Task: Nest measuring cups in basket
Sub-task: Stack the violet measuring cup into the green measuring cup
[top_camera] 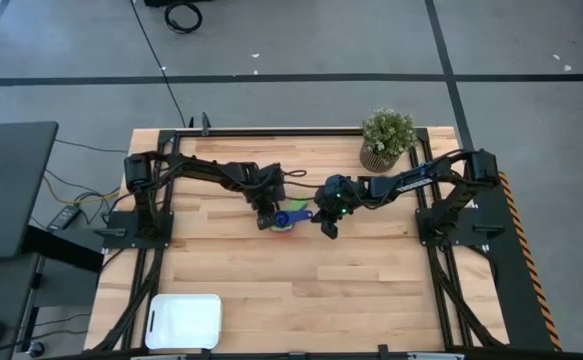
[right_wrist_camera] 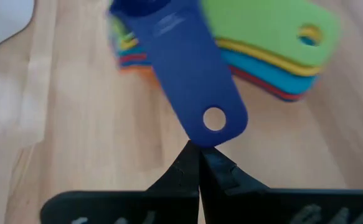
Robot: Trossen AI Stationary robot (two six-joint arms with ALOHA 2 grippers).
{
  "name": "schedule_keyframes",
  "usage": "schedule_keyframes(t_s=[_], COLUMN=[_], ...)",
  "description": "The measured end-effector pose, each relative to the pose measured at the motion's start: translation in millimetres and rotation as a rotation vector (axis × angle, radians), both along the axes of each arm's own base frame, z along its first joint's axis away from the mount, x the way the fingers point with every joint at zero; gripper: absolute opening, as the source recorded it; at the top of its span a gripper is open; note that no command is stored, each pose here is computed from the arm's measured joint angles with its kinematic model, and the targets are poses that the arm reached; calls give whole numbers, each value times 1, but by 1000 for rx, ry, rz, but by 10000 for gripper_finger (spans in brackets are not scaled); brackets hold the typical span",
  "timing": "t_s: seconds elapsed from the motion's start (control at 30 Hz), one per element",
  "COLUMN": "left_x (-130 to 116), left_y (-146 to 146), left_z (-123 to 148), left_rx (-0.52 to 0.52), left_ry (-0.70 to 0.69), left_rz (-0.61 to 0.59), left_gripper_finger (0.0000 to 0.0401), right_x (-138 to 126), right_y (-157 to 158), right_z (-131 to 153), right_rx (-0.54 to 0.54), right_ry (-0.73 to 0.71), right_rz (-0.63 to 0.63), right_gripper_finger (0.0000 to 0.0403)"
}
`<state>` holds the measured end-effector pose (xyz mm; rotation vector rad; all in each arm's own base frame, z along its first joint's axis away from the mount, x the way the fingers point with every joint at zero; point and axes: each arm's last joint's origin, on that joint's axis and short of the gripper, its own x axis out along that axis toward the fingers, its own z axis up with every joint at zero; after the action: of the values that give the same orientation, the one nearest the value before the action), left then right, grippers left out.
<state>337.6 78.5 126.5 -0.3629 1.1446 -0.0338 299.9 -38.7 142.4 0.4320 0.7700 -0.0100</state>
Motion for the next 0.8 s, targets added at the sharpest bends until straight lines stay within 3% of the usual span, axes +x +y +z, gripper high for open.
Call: schedule_keyframes(t_s=[0.4, 0.8], left_x=[5, 12], left_y=[-20, -20], left_z=[0, 3], left_rx=[-12, 4], left_ry=[-12, -95], left_rz=[-55, -72], left_gripper_finger=[0, 0], right_x=[-3, 1], right_y=[-23, -35], right_z=[1, 9], right_rx=[-35, -52], right_ry=[-23, -135], right_rz=[-19, -20], right_gripper_finger=[0, 0])
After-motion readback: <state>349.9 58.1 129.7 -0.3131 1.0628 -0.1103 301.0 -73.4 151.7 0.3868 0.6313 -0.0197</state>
